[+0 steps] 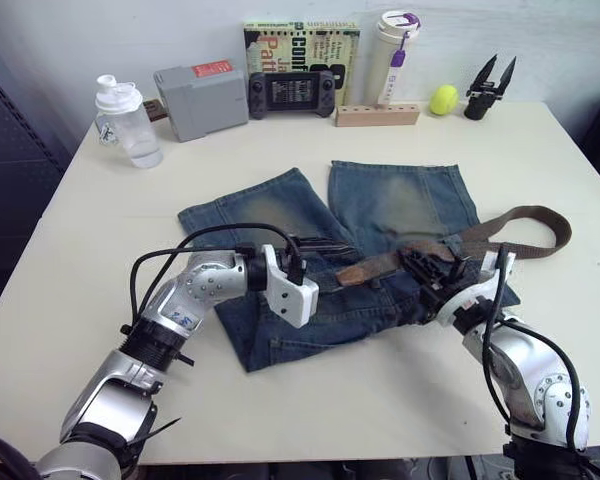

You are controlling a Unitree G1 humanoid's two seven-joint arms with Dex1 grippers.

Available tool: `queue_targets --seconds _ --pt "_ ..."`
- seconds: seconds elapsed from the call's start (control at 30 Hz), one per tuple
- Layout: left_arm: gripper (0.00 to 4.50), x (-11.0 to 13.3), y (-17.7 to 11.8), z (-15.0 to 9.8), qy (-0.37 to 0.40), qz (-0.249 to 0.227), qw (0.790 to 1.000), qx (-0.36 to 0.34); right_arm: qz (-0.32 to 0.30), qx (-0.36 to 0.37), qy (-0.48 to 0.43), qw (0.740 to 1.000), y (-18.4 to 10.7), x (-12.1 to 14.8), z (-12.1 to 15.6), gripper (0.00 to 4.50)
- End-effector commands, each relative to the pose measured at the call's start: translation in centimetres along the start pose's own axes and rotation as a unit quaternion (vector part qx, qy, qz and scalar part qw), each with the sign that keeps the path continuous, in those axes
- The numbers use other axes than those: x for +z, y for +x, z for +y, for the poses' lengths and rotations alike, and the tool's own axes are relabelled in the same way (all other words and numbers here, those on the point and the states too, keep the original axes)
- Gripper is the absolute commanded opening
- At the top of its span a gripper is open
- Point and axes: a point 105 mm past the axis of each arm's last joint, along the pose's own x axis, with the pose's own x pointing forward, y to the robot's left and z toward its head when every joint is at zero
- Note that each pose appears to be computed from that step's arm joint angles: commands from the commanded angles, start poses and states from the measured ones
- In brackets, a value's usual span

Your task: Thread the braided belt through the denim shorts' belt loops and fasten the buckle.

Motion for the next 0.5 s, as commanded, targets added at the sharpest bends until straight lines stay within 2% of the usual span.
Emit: queue_targets --seconds 0.03,0.13,0.23,0.5 --pt "3.7 0.9 -1.7 0.9 -0.085 -0.013 0.996 0.023 -0.038 0.015 -0.039 0.998 -0.4 2.1 0.4 0.0" --pt "3.7 1.0 -2.8 -0.2 -0.151 -0.008 0.989 0.003 -0.052 0.012 -0.057 0.997 -0.3 3.1 0.1 0.0" --pt "3.7 1.3 -3.4 -0.8 -0.183 -0.003 0.983 0.003 -0.062 0.005 -0.068 0.996 -0.2 3.9 -0.4 0.0" --pt "3.7 1.7 -3.5 -0.9 -0.209 0.001 0.978 0.016 -0.093 0.001 -0.073 0.993 0.3 5.5 -0.8 0.0"
